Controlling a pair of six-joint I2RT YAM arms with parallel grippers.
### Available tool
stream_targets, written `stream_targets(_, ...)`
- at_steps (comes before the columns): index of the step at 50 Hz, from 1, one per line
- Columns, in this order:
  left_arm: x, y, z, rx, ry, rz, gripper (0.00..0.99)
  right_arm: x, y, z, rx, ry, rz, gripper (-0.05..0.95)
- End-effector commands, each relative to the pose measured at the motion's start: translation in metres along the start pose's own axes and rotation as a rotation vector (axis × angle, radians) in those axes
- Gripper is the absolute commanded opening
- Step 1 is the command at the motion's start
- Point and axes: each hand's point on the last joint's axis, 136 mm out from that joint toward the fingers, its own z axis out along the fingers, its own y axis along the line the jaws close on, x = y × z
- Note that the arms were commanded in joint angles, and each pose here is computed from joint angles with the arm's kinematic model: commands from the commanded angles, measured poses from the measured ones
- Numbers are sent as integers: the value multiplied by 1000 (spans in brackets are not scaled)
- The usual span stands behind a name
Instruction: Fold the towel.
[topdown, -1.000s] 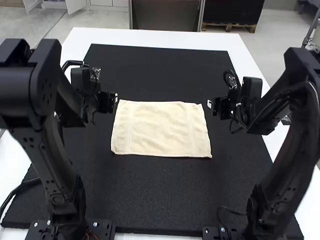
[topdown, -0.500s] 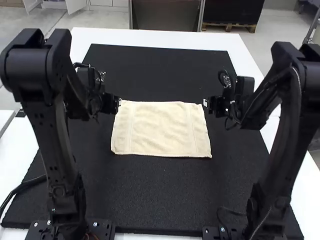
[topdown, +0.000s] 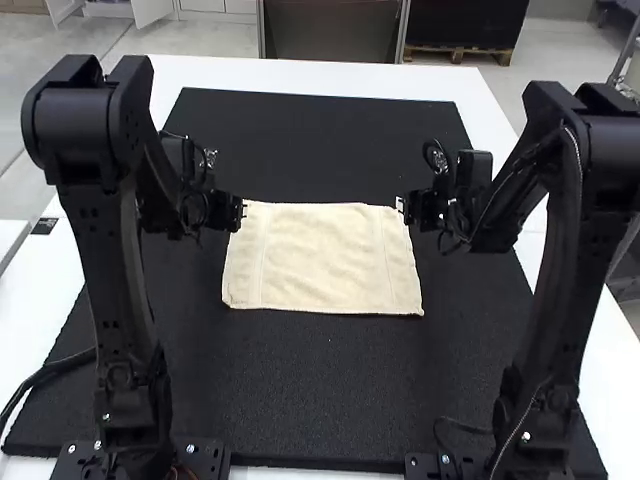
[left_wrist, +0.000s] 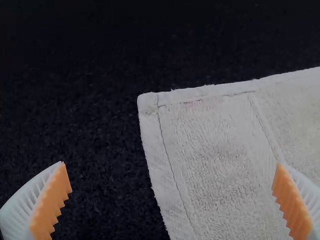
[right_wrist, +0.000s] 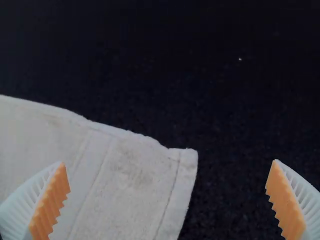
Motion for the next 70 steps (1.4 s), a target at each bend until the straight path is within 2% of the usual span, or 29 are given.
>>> stream_targets(1, -11, -3, 6, 28, -21, 20, 941, -11, 0, 5, 3, -25, 3, 910)
stream_targets(12, -6, 1, 19, 30, -5, 17, 939, -14, -1, 11, -2, -30, 10, 910)
stream_targets(24, -5, 4, 28, 32, -4, 34, 939, -15, -2, 16, -5, -31, 10, 910)
stream_targets(44, -7, -15, 39, 88, 1, 51, 938, -19, 4, 24, -22, -30, 13, 908)
stream_targets(70, 0, -8, 46, 81, 16, 43, 936, -10, 13, 32, -47, -7, 26, 907)
